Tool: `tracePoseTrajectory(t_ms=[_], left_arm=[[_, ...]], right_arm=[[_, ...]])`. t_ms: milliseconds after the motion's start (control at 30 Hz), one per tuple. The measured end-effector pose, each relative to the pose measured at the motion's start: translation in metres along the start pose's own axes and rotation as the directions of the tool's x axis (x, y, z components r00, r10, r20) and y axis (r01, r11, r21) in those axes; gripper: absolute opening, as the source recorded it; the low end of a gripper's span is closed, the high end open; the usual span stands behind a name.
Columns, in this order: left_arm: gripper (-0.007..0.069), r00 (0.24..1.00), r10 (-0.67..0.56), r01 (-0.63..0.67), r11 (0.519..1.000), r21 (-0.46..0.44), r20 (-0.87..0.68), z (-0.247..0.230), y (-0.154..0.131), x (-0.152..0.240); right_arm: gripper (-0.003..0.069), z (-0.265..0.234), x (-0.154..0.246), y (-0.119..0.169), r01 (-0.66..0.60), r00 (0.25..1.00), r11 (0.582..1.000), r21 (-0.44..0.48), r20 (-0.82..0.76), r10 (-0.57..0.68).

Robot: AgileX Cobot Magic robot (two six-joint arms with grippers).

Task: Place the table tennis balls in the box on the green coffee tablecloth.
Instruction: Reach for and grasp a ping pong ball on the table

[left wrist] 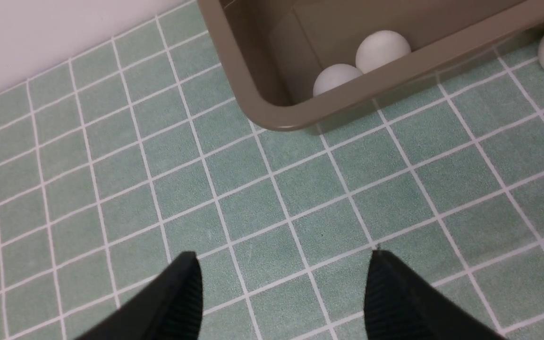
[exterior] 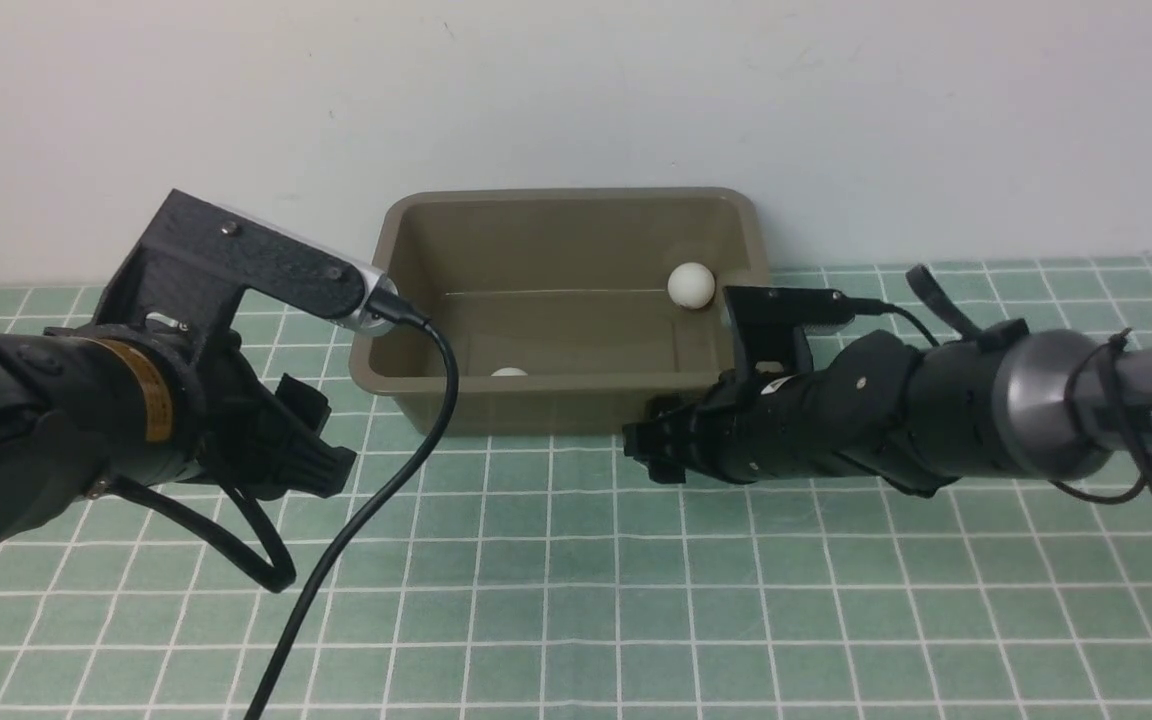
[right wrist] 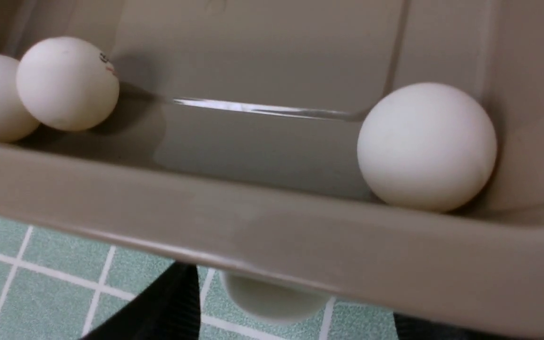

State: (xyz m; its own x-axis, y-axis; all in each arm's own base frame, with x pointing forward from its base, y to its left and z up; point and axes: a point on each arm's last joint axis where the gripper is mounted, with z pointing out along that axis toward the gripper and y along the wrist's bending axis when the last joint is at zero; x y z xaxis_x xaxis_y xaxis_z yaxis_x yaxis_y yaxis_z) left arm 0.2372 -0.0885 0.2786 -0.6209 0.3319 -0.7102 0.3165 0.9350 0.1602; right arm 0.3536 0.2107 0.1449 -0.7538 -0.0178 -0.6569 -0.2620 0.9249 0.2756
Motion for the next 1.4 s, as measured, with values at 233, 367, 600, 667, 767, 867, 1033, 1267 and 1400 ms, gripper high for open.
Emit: tracePoseTrajectory(t_ms=[233, 367, 600, 667, 767, 867, 1033, 1267, 1400], left_arm=[[0.0415, 1.0, 0.0, 0.0, 1.0, 0.0, 0.0, 0.0, 0.0, 0.0], [0.0415, 1.0, 0.0, 0.0, 1.0, 0.0, 0.0, 0.0, 0.0, 0.0], [0.0415, 1.0, 0.0, 0.0, 1.0, 0.0, 0.0, 0.0, 0.0, 0.0], [0.0415, 1.0, 0.0, 0.0, 1.0, 0.0, 0.0, 0.0, 0.0, 0.0], [0.0415, 1.0, 0.0, 0.0, 1.0, 0.0, 0.0, 0.0, 0.0, 0.0], [0.0415, 1.0, 0.0, 0.0, 1.0, 0.0, 0.0, 0.0, 0.0, 0.0], [0.0415, 1.0, 0.0, 0.0, 1.0, 0.0, 0.0, 0.0, 0.0, 0.0], [0.0415, 1.0, 0.0, 0.0, 1.0, 0.0, 0.001, 0.0, 0.0, 0.0], [0.0415, 1.0, 0.0, 0.0, 1.0, 0.0, 0.001, 0.0, 0.0, 0.0]], right_arm=[[0.0496, 0.0, 0.0, 0.0, -0.004, 1.0, 1.0, -0.001, 0.001, 0.004], [0.0496, 0.0, 0.0, 0.001, -0.014, 1.0, 1.0, -0.005, -0.008, 0.014], [0.0496, 0.0, 0.004, 0.002, -0.024, 0.999, 0.999, -0.024, -0.045, 0.023], [0.0496, 0.0, 0.004, 0.002, -0.017, 0.999, 1.0, -0.025, -0.045, 0.015], [0.0496, 0.0, 0.003, 0.002, -0.006, 0.999, 1.0, -0.02, -0.034, 0.006], [0.0496, 0.0, 0.002, 0.003, -0.004, 1.0, 1.0, -0.017, -0.026, 0.003], [0.0496, 0.0, 0.002, 0.004, 0.003, 1.0, 1.0, -0.015, -0.016, -0.003], [0.0496, 0.0, -0.003, 0.006, 0.004, 1.0, 1.0, -0.012, 0.01, -0.004], [0.0496, 0.001, -0.007, 0.008, 0.004, 1.0, 1.0, -0.019, 0.021, -0.004]])
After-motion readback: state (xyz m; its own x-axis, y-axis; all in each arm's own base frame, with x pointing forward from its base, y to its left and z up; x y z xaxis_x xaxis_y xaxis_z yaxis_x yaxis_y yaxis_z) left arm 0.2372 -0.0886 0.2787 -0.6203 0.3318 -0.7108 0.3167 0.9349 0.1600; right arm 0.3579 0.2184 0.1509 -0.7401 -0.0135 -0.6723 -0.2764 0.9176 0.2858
